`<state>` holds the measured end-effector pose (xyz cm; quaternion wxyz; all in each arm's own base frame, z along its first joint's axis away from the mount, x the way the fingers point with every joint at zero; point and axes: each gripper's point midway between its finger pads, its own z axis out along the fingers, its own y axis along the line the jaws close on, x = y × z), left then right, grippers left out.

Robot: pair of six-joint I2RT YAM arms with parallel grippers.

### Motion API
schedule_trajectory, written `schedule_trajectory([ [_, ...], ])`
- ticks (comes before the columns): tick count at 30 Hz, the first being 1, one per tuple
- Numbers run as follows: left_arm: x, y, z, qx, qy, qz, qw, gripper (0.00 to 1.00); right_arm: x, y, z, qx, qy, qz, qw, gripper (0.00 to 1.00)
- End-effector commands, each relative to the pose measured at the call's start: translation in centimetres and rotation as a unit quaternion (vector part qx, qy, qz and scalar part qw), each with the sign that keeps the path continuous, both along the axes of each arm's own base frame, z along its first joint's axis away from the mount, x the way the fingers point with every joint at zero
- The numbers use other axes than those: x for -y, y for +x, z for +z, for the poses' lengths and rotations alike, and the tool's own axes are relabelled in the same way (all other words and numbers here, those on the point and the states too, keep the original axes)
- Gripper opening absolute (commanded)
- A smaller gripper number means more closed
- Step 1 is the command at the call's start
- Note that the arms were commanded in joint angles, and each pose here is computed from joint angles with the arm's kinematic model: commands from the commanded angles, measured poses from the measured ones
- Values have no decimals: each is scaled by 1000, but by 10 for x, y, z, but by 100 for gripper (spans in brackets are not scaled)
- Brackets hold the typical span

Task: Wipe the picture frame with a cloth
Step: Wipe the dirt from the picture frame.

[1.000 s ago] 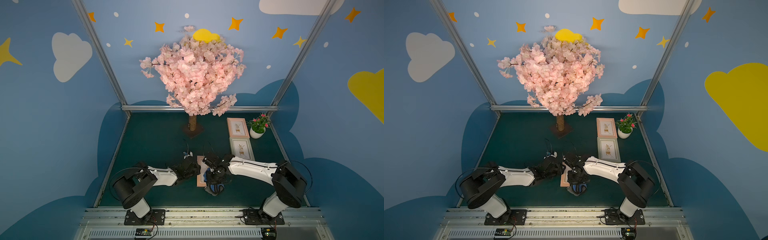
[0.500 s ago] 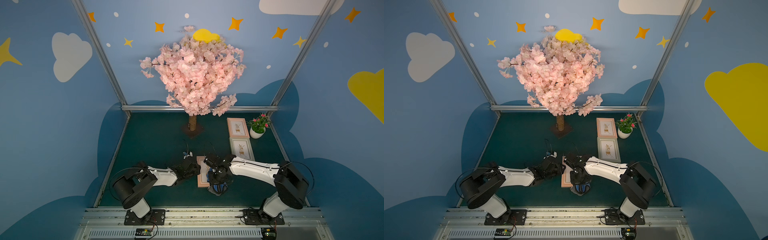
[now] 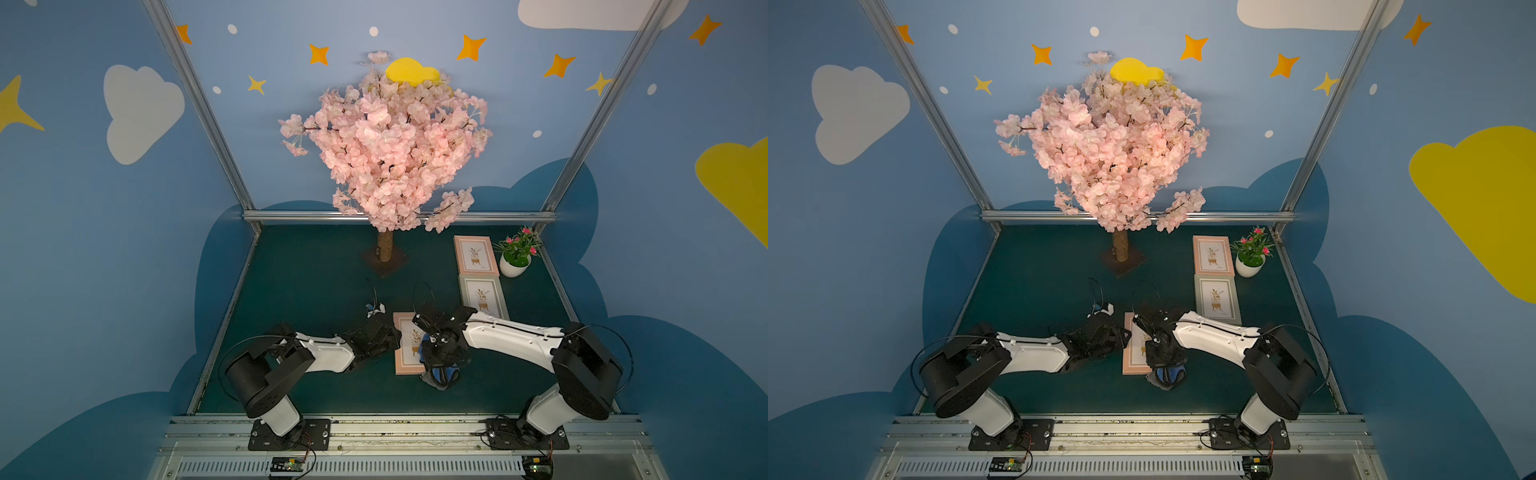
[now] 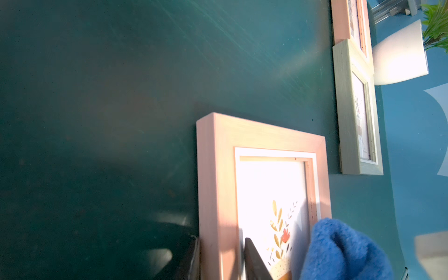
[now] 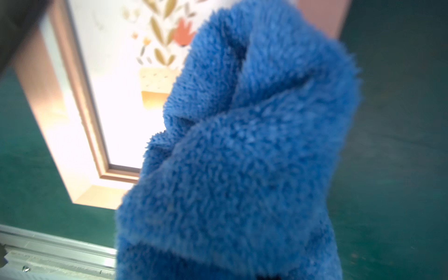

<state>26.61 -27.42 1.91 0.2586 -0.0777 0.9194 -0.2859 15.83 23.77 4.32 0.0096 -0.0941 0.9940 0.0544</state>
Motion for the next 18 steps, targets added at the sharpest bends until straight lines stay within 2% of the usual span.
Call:
schedule_trajectory([
  [1,-51,-54,-73,-130,117,-6,985,31,-3,-5,0,-2,-14,12,1000,0],
  [4,-52,-55,-73,-131,118,-5,984,31,-38,-9,2,-8,24,46,999,0],
  [7,-53,-55,-73,-132,118,-4,984,31,-49,-9,5,-2,26,58,998,0],
  [10,-53,-55,-73,-132,118,-4,984,31,-34,-6,4,5,7,49,999,0],
  [14,-53,-55,-74,-132,115,-2,985,31,6,-1,-2,5,-22,16,1000,0],
  [18,-53,-56,-76,-135,113,-2,984,31,16,11,-2,7,-20,1,1000,0],
])
